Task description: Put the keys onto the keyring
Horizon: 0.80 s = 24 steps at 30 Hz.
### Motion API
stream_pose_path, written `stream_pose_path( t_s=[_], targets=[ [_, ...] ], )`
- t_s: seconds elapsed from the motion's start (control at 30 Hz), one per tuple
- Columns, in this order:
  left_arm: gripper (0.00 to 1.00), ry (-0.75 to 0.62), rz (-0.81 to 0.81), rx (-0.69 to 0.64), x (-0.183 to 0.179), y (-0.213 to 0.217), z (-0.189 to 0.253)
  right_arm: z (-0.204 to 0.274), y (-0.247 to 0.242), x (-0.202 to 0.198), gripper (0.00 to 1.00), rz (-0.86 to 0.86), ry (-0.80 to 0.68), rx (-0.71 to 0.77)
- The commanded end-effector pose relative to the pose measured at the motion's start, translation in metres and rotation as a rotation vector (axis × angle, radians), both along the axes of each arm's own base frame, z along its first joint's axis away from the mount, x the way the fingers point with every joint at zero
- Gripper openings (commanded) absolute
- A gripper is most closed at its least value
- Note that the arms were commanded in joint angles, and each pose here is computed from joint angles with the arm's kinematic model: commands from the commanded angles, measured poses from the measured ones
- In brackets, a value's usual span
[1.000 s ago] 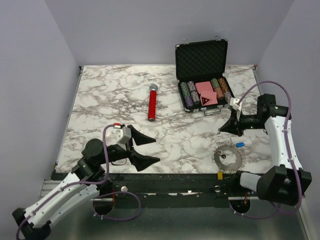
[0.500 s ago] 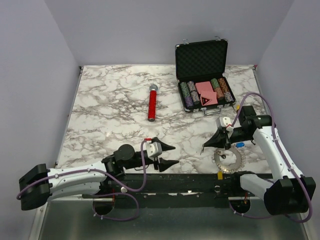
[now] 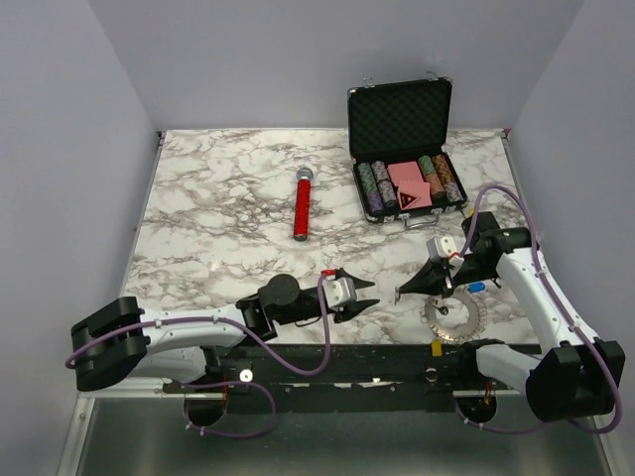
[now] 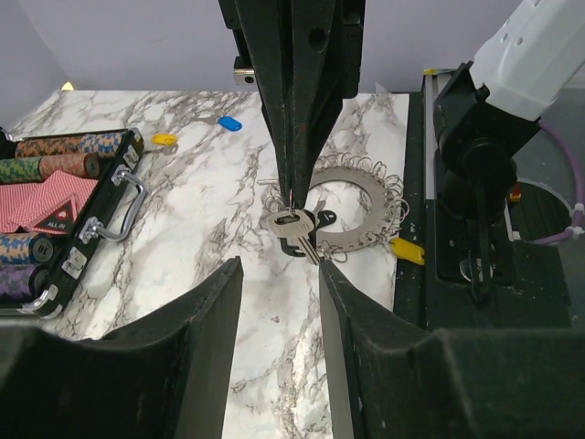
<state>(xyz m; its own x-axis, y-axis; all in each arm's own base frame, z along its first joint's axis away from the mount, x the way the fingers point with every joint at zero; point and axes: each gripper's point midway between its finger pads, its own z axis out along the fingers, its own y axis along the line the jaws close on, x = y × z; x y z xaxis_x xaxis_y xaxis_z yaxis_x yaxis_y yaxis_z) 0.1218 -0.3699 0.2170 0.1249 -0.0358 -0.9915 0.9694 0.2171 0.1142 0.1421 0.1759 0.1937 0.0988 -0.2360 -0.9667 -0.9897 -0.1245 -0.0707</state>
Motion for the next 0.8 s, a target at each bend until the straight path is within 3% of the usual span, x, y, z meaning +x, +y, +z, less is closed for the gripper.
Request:
stream_pose_path(
  t_s=[0.0, 0.33, 0.77],
  targets=[
    [0.46, -0.060, -0.006, -0.042, 0.003, -0.014, 0.018, 0.004, 0.004, -0.013, 0.00, 0.015, 0.075, 0.046],
    [0.36, -0.040, -0.059, -0.006, 0.002, -0.036, 0.009, 0.003, 0.006, -0.011, 0.00, 0.021, 0.082, 0.054],
    [0.35, -0.020, -0.083, 0.032, 0.001, -0.045, -0.006, 0.002, 0.007, -0.010, 0.00, 0.028, 0.097, 0.056]
  ],
)
